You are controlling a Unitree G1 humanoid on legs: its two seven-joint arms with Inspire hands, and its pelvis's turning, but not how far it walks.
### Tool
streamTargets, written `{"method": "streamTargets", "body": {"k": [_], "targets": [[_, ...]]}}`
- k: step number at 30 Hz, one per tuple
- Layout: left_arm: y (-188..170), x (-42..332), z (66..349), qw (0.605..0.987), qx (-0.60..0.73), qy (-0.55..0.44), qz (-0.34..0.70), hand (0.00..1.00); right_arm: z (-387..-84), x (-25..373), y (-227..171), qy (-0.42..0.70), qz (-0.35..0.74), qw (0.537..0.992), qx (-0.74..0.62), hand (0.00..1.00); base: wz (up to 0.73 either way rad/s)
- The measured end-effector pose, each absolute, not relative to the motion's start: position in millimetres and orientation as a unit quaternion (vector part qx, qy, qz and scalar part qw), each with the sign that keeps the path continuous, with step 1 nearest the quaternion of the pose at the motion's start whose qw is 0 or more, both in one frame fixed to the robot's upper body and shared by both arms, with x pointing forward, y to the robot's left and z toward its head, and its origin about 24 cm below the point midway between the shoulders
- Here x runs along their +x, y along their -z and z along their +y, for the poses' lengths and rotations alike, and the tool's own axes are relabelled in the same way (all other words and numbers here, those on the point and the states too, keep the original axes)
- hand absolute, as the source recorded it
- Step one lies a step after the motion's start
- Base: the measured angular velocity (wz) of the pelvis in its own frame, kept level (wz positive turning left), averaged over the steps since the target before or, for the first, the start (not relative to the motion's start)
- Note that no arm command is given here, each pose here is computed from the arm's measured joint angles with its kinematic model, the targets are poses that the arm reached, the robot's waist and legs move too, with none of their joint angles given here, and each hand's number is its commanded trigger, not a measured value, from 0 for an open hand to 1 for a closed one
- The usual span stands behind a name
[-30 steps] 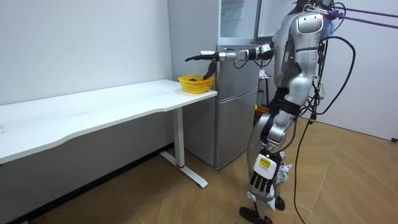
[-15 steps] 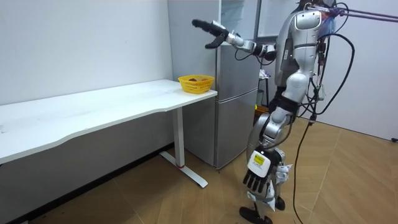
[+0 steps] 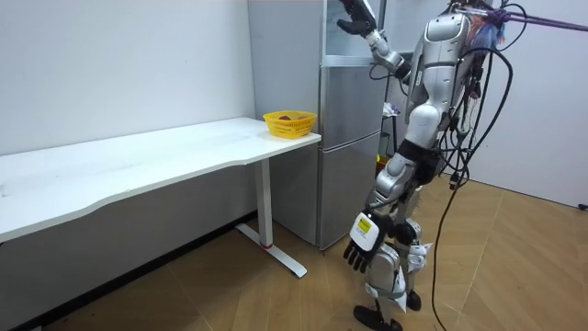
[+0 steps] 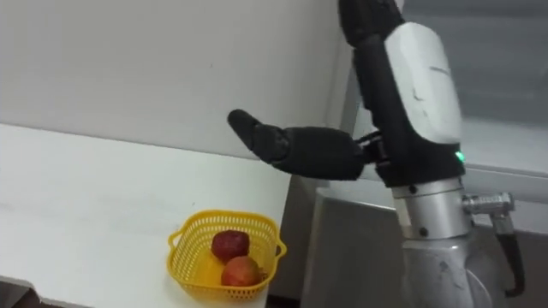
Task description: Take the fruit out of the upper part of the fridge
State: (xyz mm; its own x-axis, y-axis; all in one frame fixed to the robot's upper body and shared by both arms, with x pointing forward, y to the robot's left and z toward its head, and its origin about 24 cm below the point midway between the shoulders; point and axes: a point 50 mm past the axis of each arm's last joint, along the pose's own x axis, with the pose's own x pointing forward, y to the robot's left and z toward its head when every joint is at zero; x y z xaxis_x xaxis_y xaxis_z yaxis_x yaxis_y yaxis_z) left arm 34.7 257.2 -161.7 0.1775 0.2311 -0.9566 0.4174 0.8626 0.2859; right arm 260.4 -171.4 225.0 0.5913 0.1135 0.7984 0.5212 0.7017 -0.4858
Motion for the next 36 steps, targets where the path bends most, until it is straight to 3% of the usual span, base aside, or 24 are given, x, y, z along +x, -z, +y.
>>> {"method": "streamTargets", "body": {"k": [10,36], "targets": [[162,30,258,0.728,0.251,0.049,0.636,0.00,-212,228,-217,0.207,-0.421,0.836,-0.283,0.00,-0.04],[162,27,255,0.732,0.260,0.041,0.628,0.00,-241,193,-143,0.234,-0.251,0.890,-0.298,0.00,-0.11]]}}
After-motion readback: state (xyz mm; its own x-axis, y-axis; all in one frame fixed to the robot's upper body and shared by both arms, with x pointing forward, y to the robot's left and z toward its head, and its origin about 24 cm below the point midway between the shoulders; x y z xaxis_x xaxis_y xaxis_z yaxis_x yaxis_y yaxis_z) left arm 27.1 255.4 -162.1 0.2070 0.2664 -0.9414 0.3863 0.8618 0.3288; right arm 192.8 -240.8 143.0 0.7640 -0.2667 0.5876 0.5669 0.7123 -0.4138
